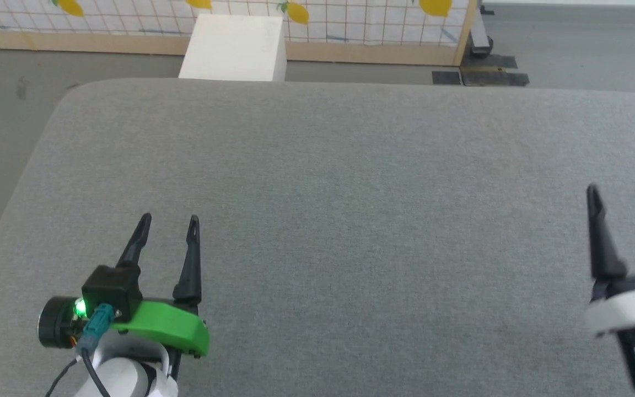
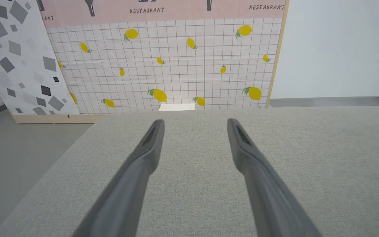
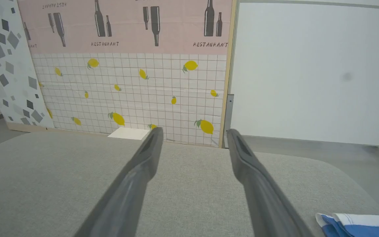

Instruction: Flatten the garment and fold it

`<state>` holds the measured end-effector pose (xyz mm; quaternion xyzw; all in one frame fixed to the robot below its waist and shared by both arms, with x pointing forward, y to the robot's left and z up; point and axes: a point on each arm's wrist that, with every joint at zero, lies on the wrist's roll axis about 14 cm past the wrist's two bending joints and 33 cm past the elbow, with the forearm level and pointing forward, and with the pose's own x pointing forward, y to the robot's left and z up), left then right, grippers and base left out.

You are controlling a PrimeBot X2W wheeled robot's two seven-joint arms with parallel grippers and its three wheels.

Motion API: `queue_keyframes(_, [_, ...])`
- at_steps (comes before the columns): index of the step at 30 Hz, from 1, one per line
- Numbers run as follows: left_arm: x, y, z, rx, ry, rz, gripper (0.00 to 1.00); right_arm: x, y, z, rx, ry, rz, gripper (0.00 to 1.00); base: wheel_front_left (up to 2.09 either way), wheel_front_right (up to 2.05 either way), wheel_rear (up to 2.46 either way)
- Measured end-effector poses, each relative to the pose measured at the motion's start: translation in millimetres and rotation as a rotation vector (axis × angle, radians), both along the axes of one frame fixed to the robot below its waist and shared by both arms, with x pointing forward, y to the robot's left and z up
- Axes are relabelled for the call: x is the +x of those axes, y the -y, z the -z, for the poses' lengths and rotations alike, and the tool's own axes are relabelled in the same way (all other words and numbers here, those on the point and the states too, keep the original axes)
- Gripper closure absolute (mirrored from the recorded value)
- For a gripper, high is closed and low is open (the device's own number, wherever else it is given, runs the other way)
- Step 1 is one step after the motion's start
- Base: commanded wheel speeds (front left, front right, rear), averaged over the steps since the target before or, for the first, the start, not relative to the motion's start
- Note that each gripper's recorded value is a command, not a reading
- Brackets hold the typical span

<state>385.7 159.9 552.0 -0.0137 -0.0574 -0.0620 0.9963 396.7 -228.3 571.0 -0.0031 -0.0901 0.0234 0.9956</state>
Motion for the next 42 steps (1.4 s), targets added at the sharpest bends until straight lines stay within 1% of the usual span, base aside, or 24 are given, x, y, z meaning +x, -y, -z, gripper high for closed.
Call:
queue_keyframes(4, [-6, -2, 8, 0.01, -0.024, -0.006, 0.0, -14, -12, 13, 0.01, -0.022, 0.001, 0.0, 0.0, 0.0, 0.0])
queue_keyframes(10, [-8, -5, 16, 0.024, -0.053, -0.008, 0.0, -25, -18, 24, 0.025, -0.049, 0.008, 0.0, 0.0, 0.0, 0.0])
queue_keyframes(38, [-8, -5, 23, 0.008, -0.092, -0.003, 0.0, -26, -23, 28, 0.037, -0.063, 0.002, 0.0, 0.0, 0.0, 0.0])
queue_keyframes(39, [-8, -5, 22, 0.008, -0.089, -0.002, 1.0, -27, -23, 27, 0.037, -0.063, 0.002, 1.0, 0.0, 0.0, 0.0])
queue_keyframes(42, [-8, -5, 23, 0.007, -0.091, -0.002, 1.0, -27, -22, 28, 0.036, -0.063, 0.002, 1.0, 0.0, 0.0, 0.0])
